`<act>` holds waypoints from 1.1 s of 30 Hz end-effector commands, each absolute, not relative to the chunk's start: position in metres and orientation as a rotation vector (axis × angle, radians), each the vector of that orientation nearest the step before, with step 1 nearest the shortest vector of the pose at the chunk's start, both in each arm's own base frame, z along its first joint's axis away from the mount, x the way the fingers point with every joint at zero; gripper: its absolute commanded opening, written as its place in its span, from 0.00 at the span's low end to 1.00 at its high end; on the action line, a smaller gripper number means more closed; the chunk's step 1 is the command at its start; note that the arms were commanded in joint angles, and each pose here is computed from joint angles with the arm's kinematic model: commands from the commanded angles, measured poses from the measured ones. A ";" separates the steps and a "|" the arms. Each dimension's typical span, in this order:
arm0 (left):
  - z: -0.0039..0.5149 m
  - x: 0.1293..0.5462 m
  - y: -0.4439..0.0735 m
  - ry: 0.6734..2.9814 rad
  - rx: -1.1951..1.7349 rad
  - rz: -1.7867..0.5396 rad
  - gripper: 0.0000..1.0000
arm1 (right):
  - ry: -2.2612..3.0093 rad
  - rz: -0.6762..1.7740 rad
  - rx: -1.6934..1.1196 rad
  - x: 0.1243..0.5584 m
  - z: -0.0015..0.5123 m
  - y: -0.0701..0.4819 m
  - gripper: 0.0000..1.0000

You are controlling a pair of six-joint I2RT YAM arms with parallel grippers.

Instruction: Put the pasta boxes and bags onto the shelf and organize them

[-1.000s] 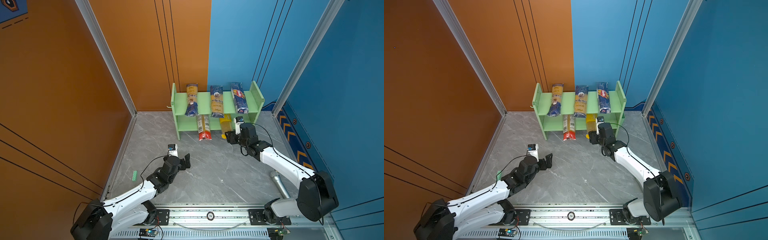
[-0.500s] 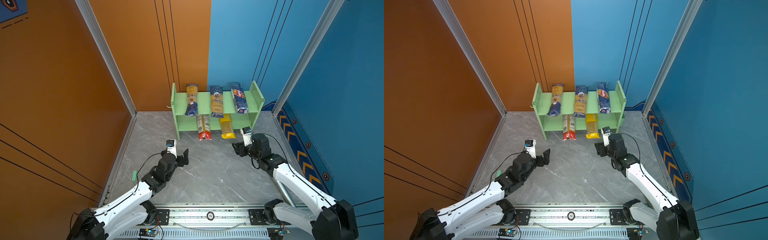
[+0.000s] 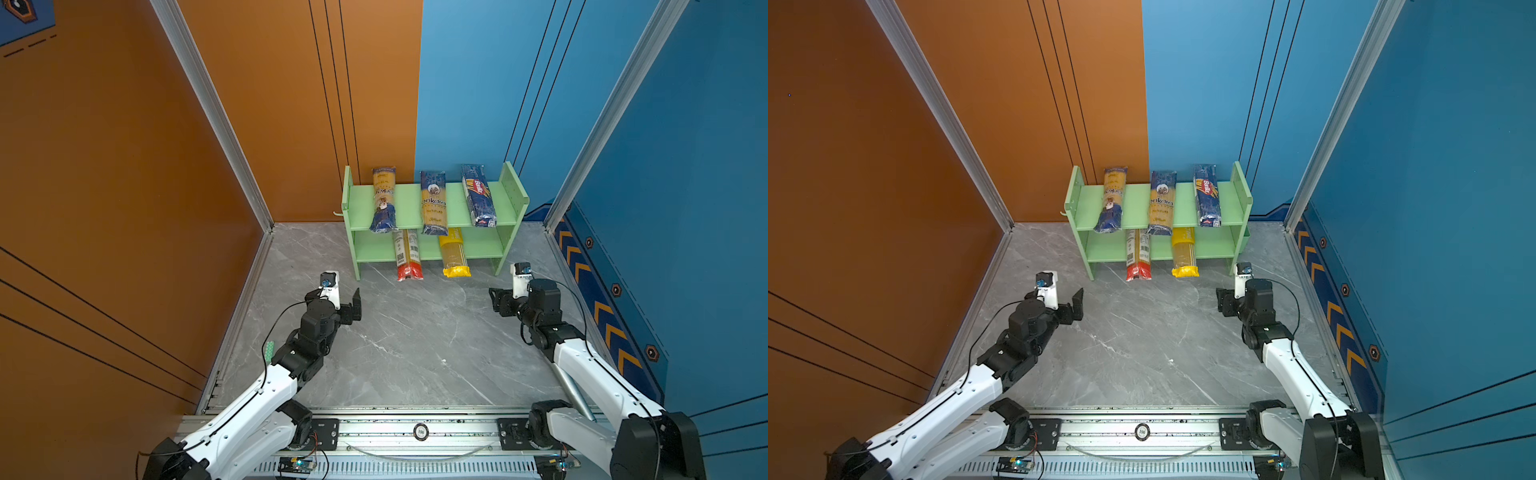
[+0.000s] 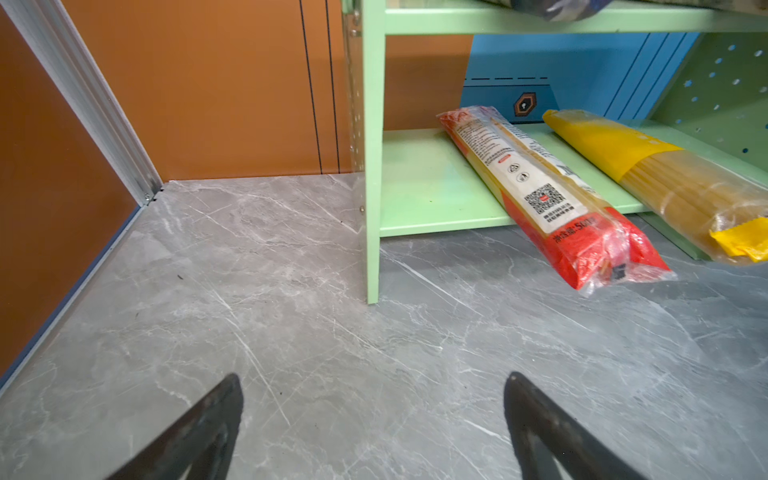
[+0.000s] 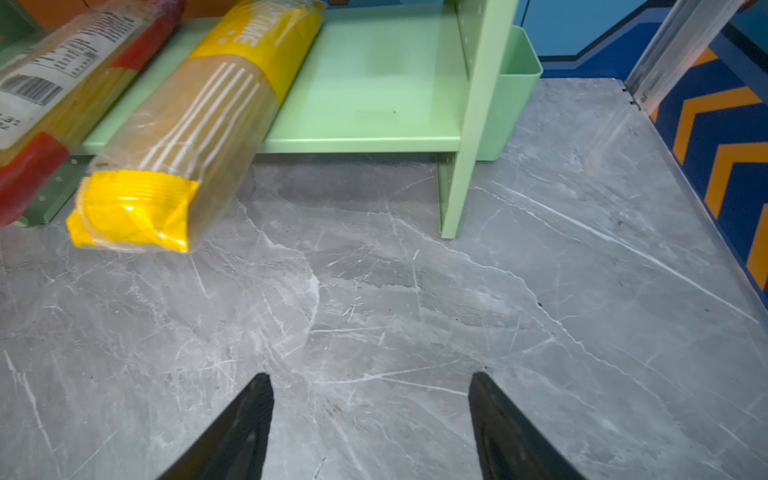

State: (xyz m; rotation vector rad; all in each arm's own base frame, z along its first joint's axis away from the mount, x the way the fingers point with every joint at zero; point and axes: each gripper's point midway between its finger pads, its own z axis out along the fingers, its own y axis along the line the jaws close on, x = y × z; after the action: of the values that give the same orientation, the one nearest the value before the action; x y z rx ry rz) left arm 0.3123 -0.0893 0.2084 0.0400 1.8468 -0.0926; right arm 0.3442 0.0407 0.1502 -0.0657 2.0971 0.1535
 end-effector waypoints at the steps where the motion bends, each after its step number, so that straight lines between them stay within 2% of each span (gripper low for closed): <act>1: 0.218 0.315 -0.084 1.810 0.054 -0.090 0.98 | 2.025 0.171 -0.031 0.353 0.157 0.035 0.72; 15: 0.196 0.329 -0.036 1.817 -0.042 -0.027 0.98 | 1.983 0.128 0.019 0.364 0.139 0.018 0.72; 33: 0.141 0.352 0.008 1.878 -0.079 0.074 0.98 | 1.963 0.092 0.031 0.380 0.116 0.011 0.72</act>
State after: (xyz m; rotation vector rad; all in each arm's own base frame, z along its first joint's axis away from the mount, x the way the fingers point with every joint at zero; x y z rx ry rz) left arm 0.3467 0.0080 0.1408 -0.1082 1.9079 0.0849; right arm 0.3761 0.0173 0.1132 0.0095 2.0019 0.1159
